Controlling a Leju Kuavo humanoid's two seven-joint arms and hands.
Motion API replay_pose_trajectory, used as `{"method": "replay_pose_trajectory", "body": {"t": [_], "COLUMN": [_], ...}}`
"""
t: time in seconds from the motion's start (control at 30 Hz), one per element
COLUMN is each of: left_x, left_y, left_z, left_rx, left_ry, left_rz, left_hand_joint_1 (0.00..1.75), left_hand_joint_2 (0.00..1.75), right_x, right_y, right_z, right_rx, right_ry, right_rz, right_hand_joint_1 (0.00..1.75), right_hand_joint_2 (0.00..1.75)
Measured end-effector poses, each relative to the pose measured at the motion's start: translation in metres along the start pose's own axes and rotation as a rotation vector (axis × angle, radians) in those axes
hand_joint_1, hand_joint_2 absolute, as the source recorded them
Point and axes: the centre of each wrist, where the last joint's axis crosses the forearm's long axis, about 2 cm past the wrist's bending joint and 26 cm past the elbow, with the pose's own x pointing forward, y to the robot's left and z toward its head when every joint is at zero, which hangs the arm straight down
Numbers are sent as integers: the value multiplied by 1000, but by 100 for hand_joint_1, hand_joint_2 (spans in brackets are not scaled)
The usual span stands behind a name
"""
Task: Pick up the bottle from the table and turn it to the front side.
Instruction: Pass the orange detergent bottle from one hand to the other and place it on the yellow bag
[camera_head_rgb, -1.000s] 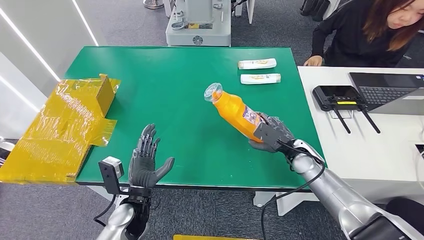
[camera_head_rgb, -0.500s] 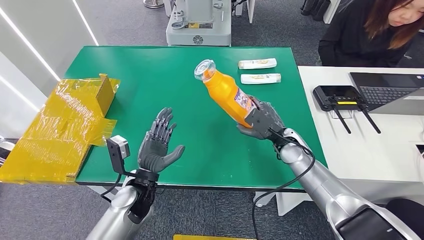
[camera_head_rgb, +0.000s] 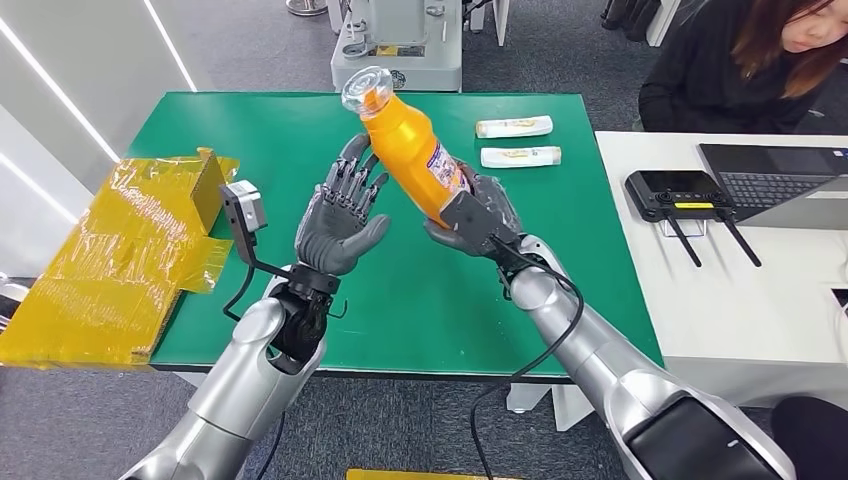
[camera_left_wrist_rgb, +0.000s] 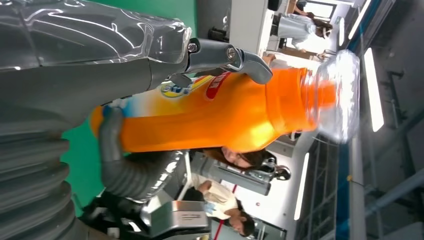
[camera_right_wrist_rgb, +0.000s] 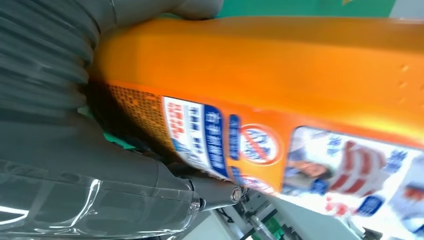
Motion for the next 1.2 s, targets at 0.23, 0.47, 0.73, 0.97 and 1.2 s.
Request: {"method": "replay_pose_trajectory", "body": {"t": [0.23, 0.47, 0.73, 0.97, 1.2], "left_x": [-2, -4, -4, -8, -10], "left_y": [7, 12, 12, 8, 7], "left_z": [-11, -14, -26, -27, -28], "left_rx": [-12, -3, 3, 60, 75], "left_ry": [34, 55, 61, 60, 55], "left_rz": [58, 51, 32, -132, -245], "left_hand_joint_1": [0, 0, 0, 0, 0], "left_hand_joint_2": [175, 175, 175, 175, 175], "right_x": [11, 12, 17, 13, 9], "right_y": [19, 25, 39, 52, 60], "right_z": [-6, -6, -6, 3, 10], "right_rx": [40, 52, 95, 148, 225], "right_ry": [-8, -2, 14, 42, 106], "right_rz": [19, 17, 59, 96, 123], "right_hand_joint_1": [175, 175, 175, 175, 175], "right_hand_joint_2": [175, 175, 175, 175, 175]}}
